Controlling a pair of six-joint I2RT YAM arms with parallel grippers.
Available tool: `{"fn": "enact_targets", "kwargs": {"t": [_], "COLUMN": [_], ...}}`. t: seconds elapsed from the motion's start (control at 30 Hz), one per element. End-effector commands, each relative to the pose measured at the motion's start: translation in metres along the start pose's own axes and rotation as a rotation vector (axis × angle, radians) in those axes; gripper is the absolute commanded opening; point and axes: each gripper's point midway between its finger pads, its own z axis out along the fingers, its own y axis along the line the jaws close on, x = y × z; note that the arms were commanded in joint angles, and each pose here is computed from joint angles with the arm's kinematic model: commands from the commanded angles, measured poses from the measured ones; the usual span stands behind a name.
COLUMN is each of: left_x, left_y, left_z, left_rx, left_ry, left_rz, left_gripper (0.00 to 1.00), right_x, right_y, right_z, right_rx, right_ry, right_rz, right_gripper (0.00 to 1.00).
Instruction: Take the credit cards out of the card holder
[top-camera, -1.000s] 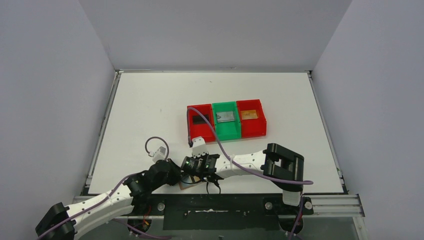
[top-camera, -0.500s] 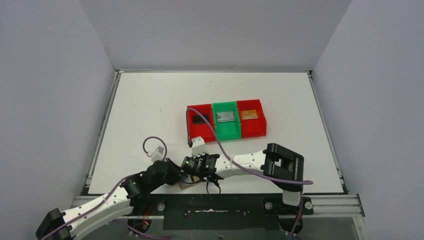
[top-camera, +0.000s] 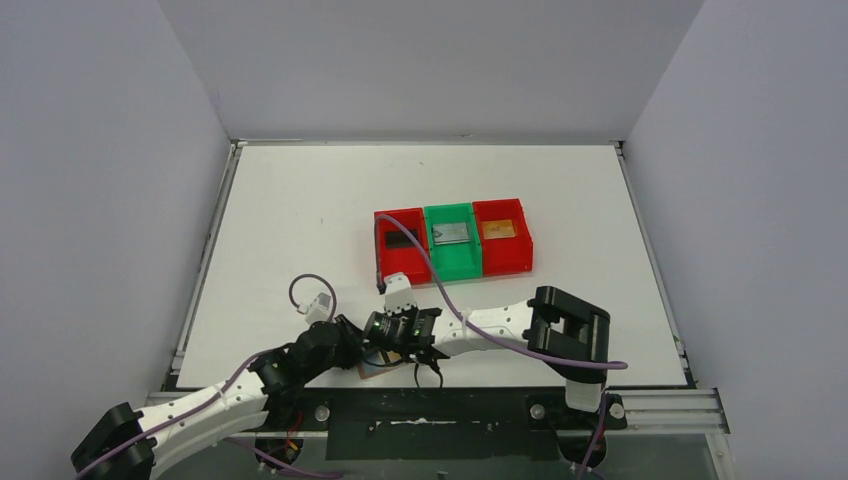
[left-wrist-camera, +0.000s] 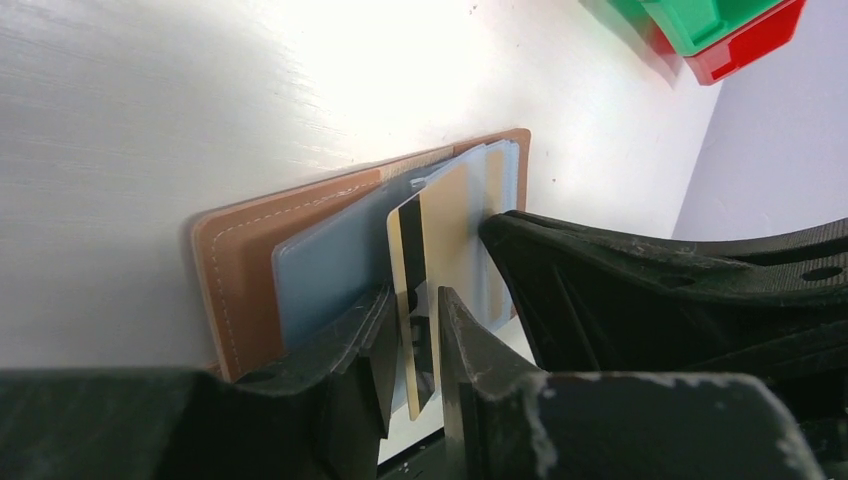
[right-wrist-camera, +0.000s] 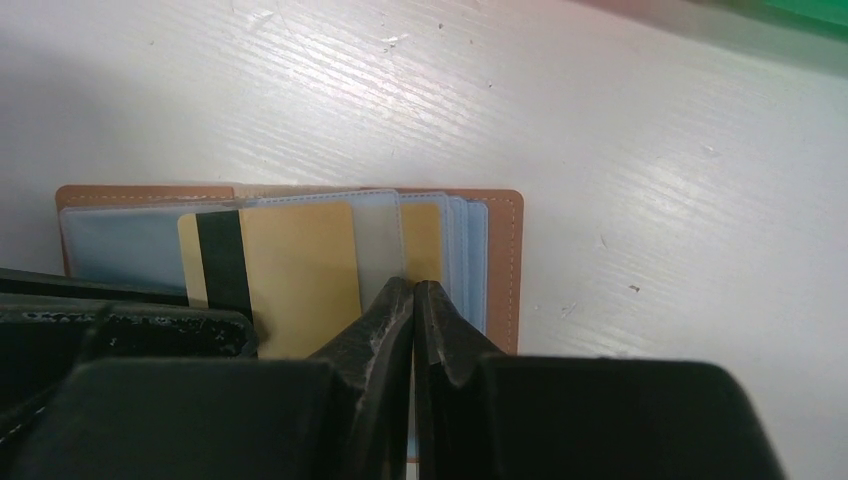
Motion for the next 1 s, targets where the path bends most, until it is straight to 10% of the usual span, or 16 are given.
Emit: {"fn": "enact_targets", "kwargs": {"t": [0.0, 0.3, 0.97], "left_x": [-0.004, -0.004, -0.049], "left_y": [-0.022, -0.013, -0.027], "left_z": [0.002, 0.003, -0.051], "left_rx": [0.106, 0.073, -0.073], "left_ry": [-0.018, -0.022, -0.169], "left_rz": [-0.058, -0.076, 0.064], "left_gripper": [0.21, 0.0, 0.0], "right_x": [0.038, 0.035, 0.002], "right_y": [-0.02, -0.022, -0.023], "right_z": [0.01, 0.01, 0.003], "right_rx": [0.036, 0.037, -0.043], "right_ry": [0.12, 0.114, 0.07], "right_rz": [-0.055, -0.038, 0.04], "right_gripper": [0.0, 0.01, 0.03]}}
